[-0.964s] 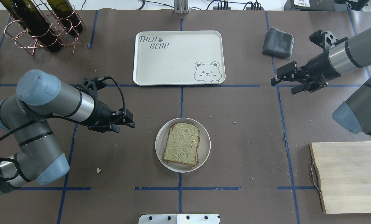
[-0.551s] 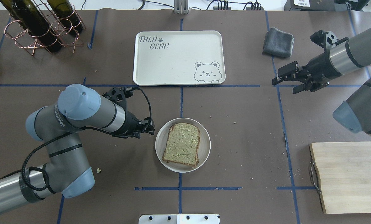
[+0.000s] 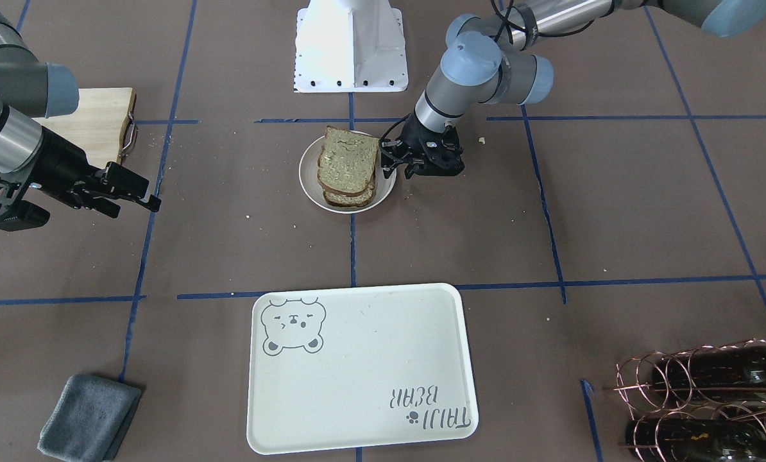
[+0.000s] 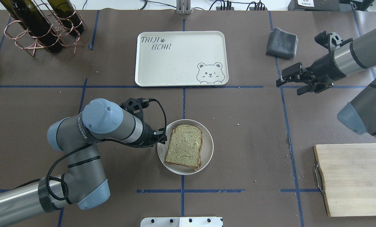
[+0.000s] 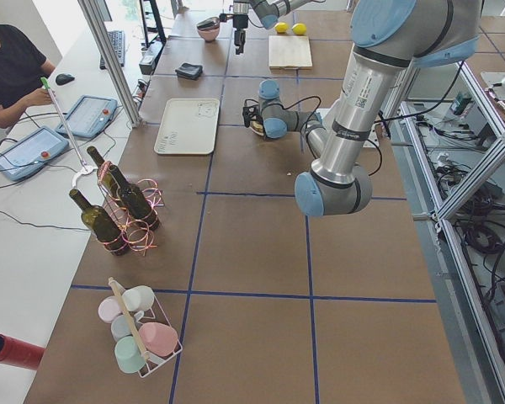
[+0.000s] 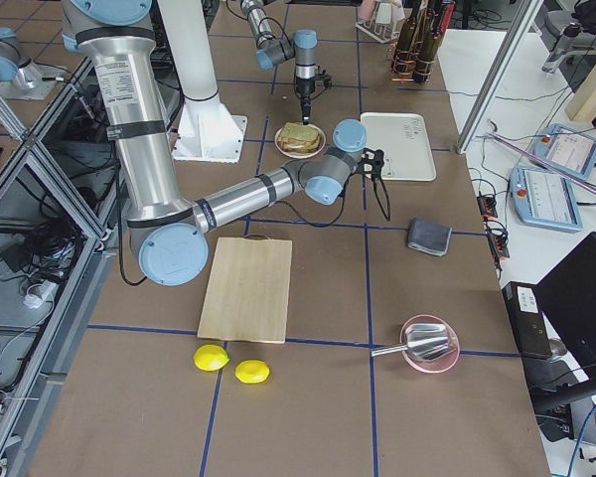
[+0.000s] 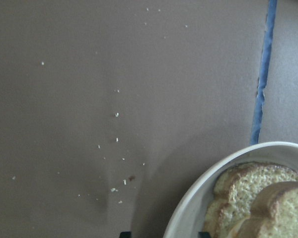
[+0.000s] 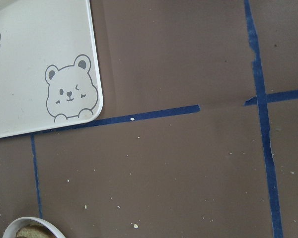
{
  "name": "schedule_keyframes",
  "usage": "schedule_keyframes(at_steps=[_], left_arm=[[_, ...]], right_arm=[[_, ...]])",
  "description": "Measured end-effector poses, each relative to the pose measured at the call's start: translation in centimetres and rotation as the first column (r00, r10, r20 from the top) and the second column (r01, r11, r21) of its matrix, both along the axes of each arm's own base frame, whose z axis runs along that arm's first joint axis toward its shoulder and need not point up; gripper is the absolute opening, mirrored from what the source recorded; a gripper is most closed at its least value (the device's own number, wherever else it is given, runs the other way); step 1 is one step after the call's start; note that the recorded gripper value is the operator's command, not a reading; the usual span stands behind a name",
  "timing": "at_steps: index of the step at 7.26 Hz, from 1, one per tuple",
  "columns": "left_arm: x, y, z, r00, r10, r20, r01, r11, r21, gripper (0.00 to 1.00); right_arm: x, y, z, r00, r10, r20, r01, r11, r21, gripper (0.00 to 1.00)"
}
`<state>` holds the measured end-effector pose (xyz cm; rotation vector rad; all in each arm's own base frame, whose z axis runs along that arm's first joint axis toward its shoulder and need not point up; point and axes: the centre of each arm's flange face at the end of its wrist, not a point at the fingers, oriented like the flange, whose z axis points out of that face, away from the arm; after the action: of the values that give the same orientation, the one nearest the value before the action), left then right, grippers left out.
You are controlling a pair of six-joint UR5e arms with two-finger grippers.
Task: Make sandwich and place on tray
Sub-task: 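Reach the left gripper to the plate rim while the right arm holds back, then grasp the plate rim with the left gripper and lift it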
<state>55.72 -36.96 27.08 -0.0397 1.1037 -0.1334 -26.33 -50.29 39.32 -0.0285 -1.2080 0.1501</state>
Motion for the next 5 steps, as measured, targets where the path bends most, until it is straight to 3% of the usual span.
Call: schedule_keyframes(at_steps=[5], left_arm=[[0.97,1.14,0.57,1.000,0.023,0.004,-0.023,1.000,-0.002,0.28]], right_arm=[[-0.06,0.01,0.25,1.000,-0.001,-0.003,0.000,1.000,-0.004,1.00]])
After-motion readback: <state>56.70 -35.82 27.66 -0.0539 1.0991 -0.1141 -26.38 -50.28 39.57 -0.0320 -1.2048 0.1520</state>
